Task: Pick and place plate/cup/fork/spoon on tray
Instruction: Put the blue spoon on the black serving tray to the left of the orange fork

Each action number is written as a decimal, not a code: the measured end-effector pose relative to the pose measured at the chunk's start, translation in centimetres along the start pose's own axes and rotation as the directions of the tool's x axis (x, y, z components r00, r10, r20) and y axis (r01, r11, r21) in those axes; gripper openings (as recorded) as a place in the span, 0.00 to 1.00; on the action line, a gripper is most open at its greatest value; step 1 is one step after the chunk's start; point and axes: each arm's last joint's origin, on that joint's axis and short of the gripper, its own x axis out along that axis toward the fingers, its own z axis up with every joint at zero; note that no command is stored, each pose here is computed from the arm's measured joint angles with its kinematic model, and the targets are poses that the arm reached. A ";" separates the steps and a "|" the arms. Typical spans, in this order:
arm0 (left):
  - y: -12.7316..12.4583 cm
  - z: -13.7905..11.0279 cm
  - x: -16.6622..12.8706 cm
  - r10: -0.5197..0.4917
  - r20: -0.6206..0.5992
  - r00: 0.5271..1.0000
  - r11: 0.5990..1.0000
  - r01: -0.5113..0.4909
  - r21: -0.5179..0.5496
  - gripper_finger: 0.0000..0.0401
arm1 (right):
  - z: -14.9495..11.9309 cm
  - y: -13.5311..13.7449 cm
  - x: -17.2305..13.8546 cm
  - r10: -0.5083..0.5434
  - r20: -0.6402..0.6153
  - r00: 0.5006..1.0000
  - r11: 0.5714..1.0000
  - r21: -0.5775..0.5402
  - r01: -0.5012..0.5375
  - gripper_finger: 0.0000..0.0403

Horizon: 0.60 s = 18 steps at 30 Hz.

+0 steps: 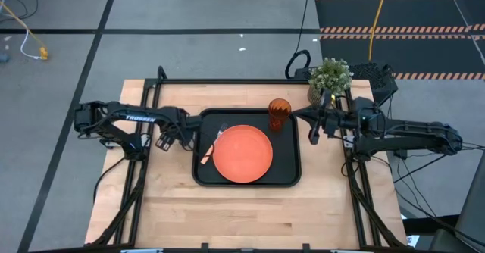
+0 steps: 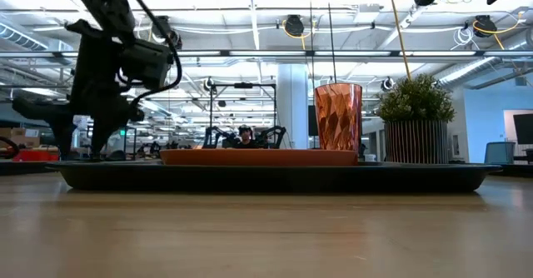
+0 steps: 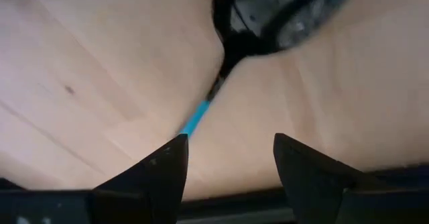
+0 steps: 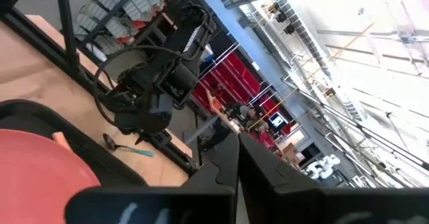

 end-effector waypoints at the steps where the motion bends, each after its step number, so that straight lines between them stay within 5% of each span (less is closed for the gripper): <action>1: 0.0 0.1 0.2 0.011 0.007 1.000 1.000 -0.011 0.002 0.56 | 0.0 0.0 -0.1 0.000 0.000 1.000 1.000 0.000 0.000 0.00; 7: 0.7 0.7 0.4 0.102 0.063 0.993 0.995 -0.103 0.016 0.56 | 0.1 0.0 -0.3 0.003 -0.002 1.000 1.000 0.001 -0.003 0.00; 18: -0.2 -0.2 2.4 0.020 0.059 0.998 1.000 -0.020 -0.002 0.41 | 0.0 0.1 -0.4 0.017 -0.015 1.000 1.000 0.004 -0.017 0.00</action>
